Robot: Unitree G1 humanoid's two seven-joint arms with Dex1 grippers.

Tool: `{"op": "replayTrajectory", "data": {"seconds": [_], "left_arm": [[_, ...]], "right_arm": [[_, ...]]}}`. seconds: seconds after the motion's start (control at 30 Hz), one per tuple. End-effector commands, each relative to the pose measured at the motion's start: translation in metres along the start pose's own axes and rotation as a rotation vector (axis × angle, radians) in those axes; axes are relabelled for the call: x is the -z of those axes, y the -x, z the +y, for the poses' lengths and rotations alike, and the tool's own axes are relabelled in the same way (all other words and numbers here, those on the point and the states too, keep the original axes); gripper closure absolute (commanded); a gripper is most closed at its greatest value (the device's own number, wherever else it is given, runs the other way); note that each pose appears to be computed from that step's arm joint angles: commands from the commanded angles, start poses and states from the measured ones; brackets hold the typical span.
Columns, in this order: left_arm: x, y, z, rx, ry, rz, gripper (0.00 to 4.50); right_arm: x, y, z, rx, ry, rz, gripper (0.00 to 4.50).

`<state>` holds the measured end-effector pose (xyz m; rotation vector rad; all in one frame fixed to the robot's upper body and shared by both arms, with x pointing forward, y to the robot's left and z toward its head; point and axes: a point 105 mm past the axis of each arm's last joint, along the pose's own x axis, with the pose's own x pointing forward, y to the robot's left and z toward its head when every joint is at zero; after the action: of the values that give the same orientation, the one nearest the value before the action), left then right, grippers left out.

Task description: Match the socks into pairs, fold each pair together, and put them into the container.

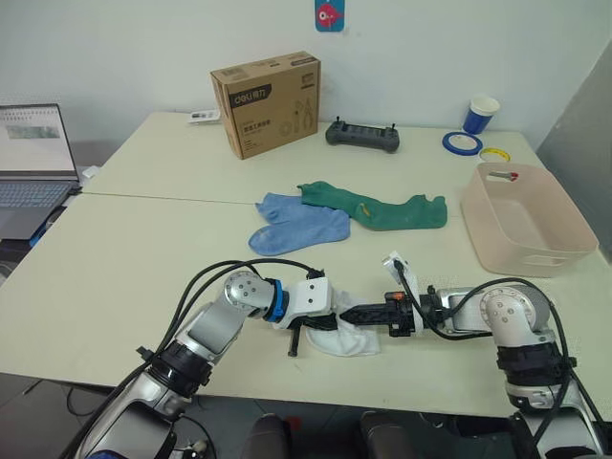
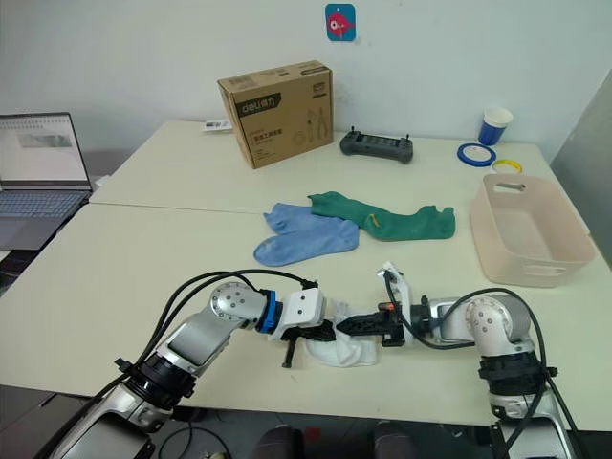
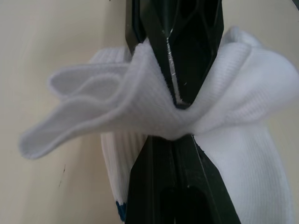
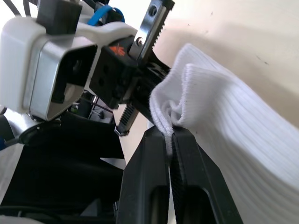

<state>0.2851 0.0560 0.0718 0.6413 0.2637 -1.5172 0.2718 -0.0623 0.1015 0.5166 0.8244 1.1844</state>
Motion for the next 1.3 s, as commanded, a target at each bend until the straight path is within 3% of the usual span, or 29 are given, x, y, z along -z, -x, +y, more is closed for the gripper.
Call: {"op": "replayTrajectory", "data": {"seconds": [0.03,0.2,0.3,0.4,0.5,0.7,0.93,1.1,1.2,1.3], "left_arm": [[0.018,0.002,0.001,-0.023,0.042,0.069,4.5],[0.019,0.001,0.004,-0.027,0.044,0.067,4.5],[0.017,0.001,0.005,-0.03,0.043,0.063,4.5],[0.017,0.001,0.005,-0.028,0.043,0.06,4.5],[0.018,0.002,0.004,-0.019,0.043,0.06,4.5],[0.012,0.004,0.002,0.002,0.048,0.039,4.5],[-0.004,0.037,0.001,0.022,0.076,0.025,4.5],[-0.036,0.075,0.004,0.026,0.052,-0.01,4.5],[-0.075,0.075,0.012,0.008,0.011,-0.144,4.5],[-0.076,0.055,0.011,-0.008,-0.004,-0.159,4.5]], "right_arm": [[-0.016,0.006,0.01,-0.044,0.02,-0.062,3.36],[-0.023,0.023,0.022,-0.12,-0.015,-0.111,1.64],[-0.028,0.037,0.03,-0.157,0.012,-0.141,1.64],[-0.023,0.045,0.033,-0.108,0.159,-0.118,1.64],[-0.008,0.045,0.009,0.038,0.374,-0.049,2.24],[0.01,0.025,-0.014,0.082,0.595,0.032,4.46],[0.023,0.011,-0.025,0.095,0.676,0.095,4.46],[0.021,0.011,-0.023,0.09,0.678,0.086,4.46],[0.019,0.012,-0.023,0.088,0.668,0.079,4.46],[0.019,0.013,-0.024,0.089,0.664,0.086,4.46]]}}
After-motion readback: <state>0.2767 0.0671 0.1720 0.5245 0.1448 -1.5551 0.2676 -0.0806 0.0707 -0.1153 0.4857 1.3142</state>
